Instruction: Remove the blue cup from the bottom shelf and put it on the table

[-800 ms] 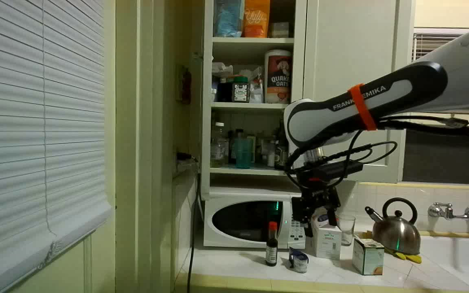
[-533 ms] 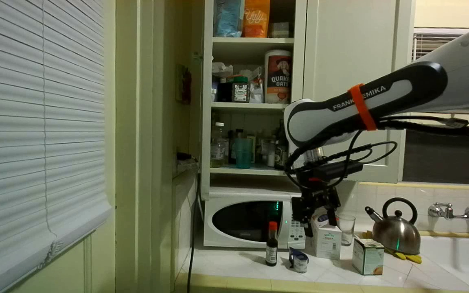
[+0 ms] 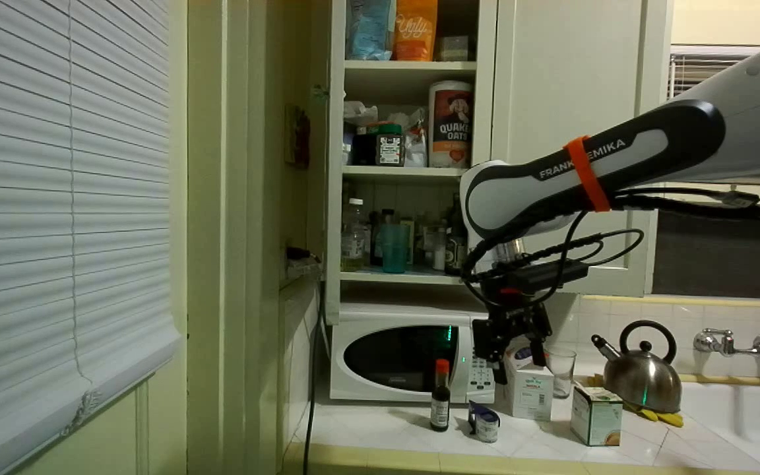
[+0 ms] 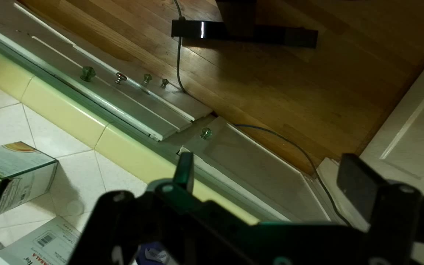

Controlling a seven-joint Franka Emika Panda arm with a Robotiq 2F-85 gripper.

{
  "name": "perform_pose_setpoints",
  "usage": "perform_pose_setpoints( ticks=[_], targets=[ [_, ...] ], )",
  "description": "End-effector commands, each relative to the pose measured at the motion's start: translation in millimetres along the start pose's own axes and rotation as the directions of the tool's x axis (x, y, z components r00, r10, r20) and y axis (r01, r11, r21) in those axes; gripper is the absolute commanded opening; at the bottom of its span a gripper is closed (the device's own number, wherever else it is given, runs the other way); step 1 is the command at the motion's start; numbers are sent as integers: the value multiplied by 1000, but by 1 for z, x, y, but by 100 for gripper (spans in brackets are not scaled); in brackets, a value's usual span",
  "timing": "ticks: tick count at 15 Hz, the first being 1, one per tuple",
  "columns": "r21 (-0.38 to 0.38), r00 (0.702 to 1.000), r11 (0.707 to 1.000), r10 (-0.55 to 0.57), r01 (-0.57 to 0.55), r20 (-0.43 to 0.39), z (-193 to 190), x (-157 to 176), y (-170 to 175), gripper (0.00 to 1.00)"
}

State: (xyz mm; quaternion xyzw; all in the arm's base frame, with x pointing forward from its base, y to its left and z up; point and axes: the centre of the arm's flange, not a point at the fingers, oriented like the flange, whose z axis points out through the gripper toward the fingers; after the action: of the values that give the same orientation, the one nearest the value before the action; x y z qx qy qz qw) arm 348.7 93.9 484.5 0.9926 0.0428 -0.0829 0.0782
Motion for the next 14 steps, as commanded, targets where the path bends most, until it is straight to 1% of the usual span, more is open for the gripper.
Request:
perform_pose_setpoints(
  ticks=[1, 5, 6, 8, 10, 11, 14],
  targets=[
    [0, 1000, 1000, 0, 0, 0, 0, 0, 0, 100],
    [0, 1000, 1000, 0, 0, 0, 0, 0, 0, 100],
    [35, 999, 999, 43, -42, -15, -5, 13, -2, 100],
    [110, 994, 990, 94, -88, -50, -21, 31, -5, 100],
    [186, 985, 973, 151, -133, -85, -47, 48, -3, 100],
    [213, 975, 963, 193, -166, -112, -61, 59, 2, 100],
    [294, 929, 916, 331, -274, -167, -107, 85, 24, 100]
  ],
)
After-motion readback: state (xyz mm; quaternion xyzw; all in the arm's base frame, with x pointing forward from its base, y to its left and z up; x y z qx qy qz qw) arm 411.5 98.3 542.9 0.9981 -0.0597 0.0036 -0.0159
